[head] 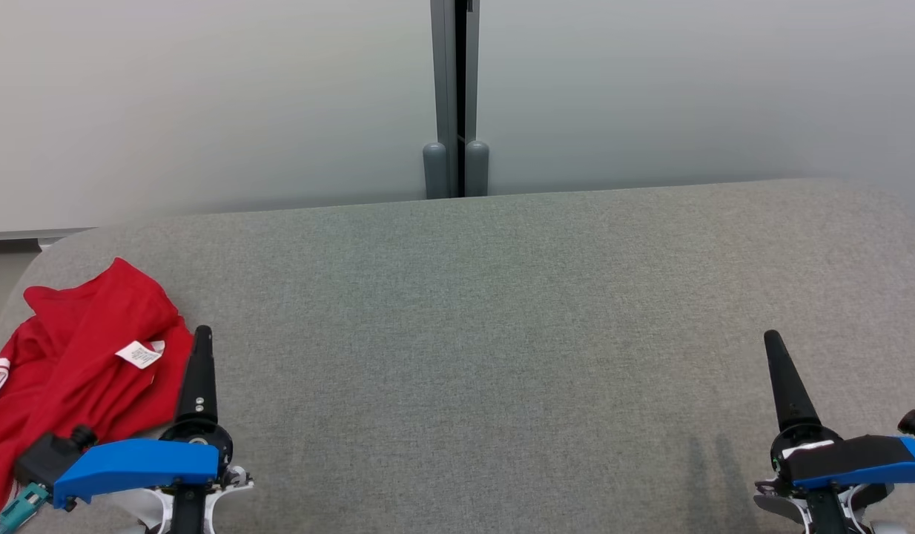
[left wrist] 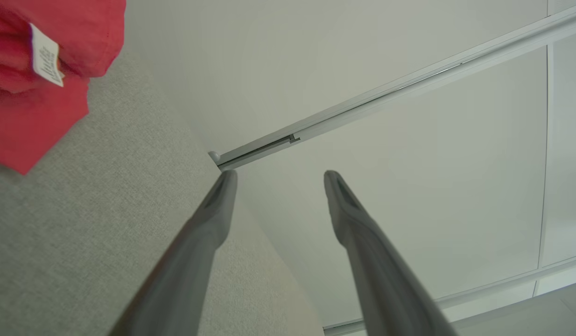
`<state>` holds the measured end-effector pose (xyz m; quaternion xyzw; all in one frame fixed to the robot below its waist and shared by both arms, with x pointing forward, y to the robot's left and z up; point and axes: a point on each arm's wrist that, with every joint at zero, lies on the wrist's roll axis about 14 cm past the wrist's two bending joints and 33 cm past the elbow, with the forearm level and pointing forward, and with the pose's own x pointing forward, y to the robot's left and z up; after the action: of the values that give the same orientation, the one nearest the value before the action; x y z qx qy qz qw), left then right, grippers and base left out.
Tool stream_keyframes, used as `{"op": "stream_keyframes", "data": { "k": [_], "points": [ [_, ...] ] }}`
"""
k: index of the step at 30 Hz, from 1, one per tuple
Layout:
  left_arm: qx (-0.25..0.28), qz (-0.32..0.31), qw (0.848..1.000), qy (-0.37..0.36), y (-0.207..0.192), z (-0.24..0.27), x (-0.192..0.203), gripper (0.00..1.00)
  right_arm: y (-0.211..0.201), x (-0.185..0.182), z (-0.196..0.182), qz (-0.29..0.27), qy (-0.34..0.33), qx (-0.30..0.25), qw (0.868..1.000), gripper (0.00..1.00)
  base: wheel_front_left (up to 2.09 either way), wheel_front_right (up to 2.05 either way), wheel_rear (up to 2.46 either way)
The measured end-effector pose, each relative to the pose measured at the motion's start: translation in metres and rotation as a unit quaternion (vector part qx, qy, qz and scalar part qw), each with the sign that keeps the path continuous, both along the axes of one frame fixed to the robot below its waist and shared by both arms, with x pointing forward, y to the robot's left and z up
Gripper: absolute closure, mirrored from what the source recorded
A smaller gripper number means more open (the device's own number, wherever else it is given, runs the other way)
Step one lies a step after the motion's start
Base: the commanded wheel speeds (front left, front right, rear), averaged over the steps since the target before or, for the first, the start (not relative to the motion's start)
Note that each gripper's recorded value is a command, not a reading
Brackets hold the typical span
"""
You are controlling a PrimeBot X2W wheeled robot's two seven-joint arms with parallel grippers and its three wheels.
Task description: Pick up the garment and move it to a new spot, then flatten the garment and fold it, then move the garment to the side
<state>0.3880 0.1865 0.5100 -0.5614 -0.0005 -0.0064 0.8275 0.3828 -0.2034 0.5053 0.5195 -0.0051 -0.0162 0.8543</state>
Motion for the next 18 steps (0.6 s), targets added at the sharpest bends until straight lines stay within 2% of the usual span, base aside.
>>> {"op": "stream_keyframes", "data": {
  "k": [8, 18],
  "points": [
    [0.087, -0.012, 0.996, -0.001, -0.004, -0.002, 0.001, 0.0, -0.002, 0.002, 0.009, 0.001, -0.013, -0.093, 0.996, 0.0, 0.0, 0.0, 0.0],
    [0.2, -0.029, 0.979, -0.01, -0.009, 0.0, 0.002, 0.0, -0.002, 0.002, 0.015, 0.005, -0.02, -0.201, 0.979, 0.0, 0.0, 0.0, 0.0]
  ]
}}
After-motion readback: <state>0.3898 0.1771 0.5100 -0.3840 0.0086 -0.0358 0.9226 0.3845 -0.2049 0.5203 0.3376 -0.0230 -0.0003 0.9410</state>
